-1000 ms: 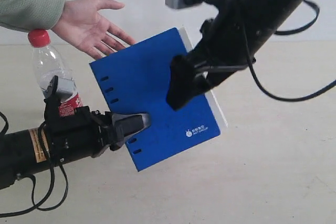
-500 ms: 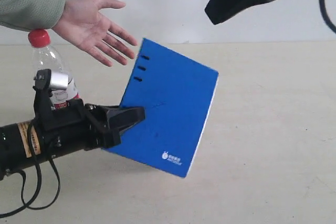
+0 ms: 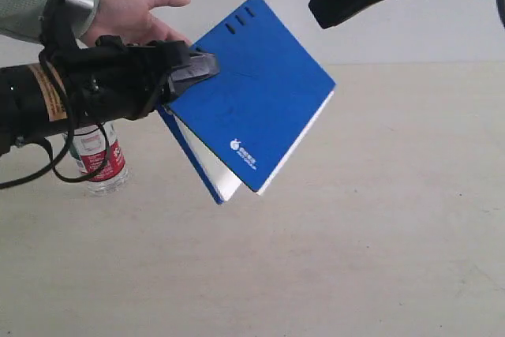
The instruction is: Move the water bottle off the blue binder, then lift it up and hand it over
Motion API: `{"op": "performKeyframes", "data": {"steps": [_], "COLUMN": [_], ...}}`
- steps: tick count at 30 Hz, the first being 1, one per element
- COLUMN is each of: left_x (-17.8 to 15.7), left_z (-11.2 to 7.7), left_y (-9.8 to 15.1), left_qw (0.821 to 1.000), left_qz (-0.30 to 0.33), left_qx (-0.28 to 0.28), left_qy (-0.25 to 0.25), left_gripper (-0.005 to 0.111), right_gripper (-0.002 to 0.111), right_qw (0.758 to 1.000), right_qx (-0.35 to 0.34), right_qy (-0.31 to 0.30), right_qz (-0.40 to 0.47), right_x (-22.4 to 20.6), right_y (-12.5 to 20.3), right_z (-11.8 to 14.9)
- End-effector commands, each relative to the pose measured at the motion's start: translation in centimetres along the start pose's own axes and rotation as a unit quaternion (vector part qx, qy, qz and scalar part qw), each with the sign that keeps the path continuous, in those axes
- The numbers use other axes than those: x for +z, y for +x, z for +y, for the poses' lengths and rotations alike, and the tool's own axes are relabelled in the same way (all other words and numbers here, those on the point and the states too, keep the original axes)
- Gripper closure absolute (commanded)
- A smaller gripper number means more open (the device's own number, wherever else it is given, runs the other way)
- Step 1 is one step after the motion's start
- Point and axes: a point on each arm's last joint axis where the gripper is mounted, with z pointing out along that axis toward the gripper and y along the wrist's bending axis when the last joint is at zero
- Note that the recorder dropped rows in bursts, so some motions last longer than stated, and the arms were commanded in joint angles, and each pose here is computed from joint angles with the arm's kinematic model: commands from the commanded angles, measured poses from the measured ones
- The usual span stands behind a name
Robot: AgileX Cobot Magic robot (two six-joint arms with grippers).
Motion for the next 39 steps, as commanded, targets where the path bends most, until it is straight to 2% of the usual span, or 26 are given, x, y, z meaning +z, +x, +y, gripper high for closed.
{"op": "performKeyframes", "data": {"steps": [1, 4, 7, 12, 16, 18, 20, 21, 23, 26, 28, 30, 31, 34, 35, 36, 38, 39], "left_x": [-1.1, -2.2, -4.5, -5.3, -5.2, -5.2, -5.2, -5.2, -5.2, -5.5, -6.0, -6.8, -7.8, -9.9, -11.8, -12.7, -15.6, -17.2], "left_z": [-0.1, -0.9, -0.7, -0.8, -1.1, -1.6, -1.9, -2.0, -2.0, -2.2, -2.5, -2.7, -2.9, -3.2, -3.4, -3.8, -5.4, -6.2], "left_y": [-1.7, -2.2, -3.6, -4.0, -4.2, -4.3, -4.4, -4.4, -4.4, -4.5, -4.7, -4.9, -5.2, -5.5, -5.8, -5.8, -5.4, -4.9], "left_qw": [0.999, 0.998, 0.993, 0.991, 0.992, 0.994, 0.995, 0.995, 0.995, 0.994, 0.994, 0.992, 0.988, 0.980, 0.973, 0.971, 0.970, 0.970], "left_qz": [-0.025, -0.039, -0.060, -0.068, -0.073, -0.080, -0.085, -0.085, -0.083, -0.085, -0.089, -0.090, -0.090, -0.098, -0.109, -0.118, -0.155, -0.174], "left_qx": [-0.019, -0.021, -0.021, -0.018, -0.010, 0.018, 0.021, 0.022, 0.029, 0.037, 0.040, 0.051, 0.068, 0.074, 0.072, 0.074, 0.087, 0.093], "left_qy": [-0.042, -0.037, -0.099, -0.113, -0.098, -0.071, -0.055, -0.052, -0.050, -0.051, -0.058, -0.074, -0.102, -0.155, -0.191, -0.192, -0.164, -0.142], "left_gripper": [0.102, 0.102, 0.102, 0.102, 0.102, 0.102, 0.100, 0.095, 0.078, 0.033, 0.012, 0.005, 0.006, 0.014, 0.022, 0.028, 0.057, 0.088], "right_gripper": [0.108, 0.108, 0.108, 0.108, 0.108, 0.108, 0.108, 0.108, 0.108, 0.108, 0.108, 0.108, 0.108, 0.108, 0.108, 0.108, 0.108, 0.108], "right_qw": [1.000, 1.000, 1.000, 1.000, 1.000, 1.000, 1.000, 1.000, 1.000, 1.000, 1.000, 1.000, 1.000, 1.000, 1.000, 1.000, 1.000, 1.000], "right_qx": [-0.001, 0.000, 0.000, 0.000, 0.000, 0.000, 0.000, 0.000, 0.000, -0.001, -0.001, -0.001, -0.001, -0.001, -0.001, -0.001, -0.001, -0.001], "right_qy": [-0.006, -0.007, -0.009, -0.010, -0.011, -0.011, -0.011, -0.011, -0.012, -0.012, -0.012, -0.012, -0.012, -0.012, -0.012, -0.012, -0.011, -0.011], "right_qz": [-0.003, -0.002, 0.001, 0.005, 0.006, 0.007, 0.007, 0.007, 0.008, 0.009, 0.009, 0.009, 0.009, 0.009, 0.009, 0.009, 0.006, 0.006], "right_x": [-0.4, -0.4, -0.4, -0.4, -0.4, -0.4, -0.4, -0.4, -0.4, -0.4, -0.4, -0.4, -0.4, -0.4, -0.4, -0.4, -0.4, -0.4], "right_y": [0.0, 0.0, 0.1, 0.2, 0.2, 0.2, 0.2, 0.2, 0.2, 0.2, 0.2, 0.2, 0.2, 0.2, 0.2, 0.2, 0.2, 0.2], "right_z": [0.3, 0.3, 0.3, 0.4, 0.4, 0.4, 0.4, 0.4, 0.4, 0.4, 0.4, 0.4, 0.4, 0.4, 0.4, 0.4, 0.4, 0.4]}}
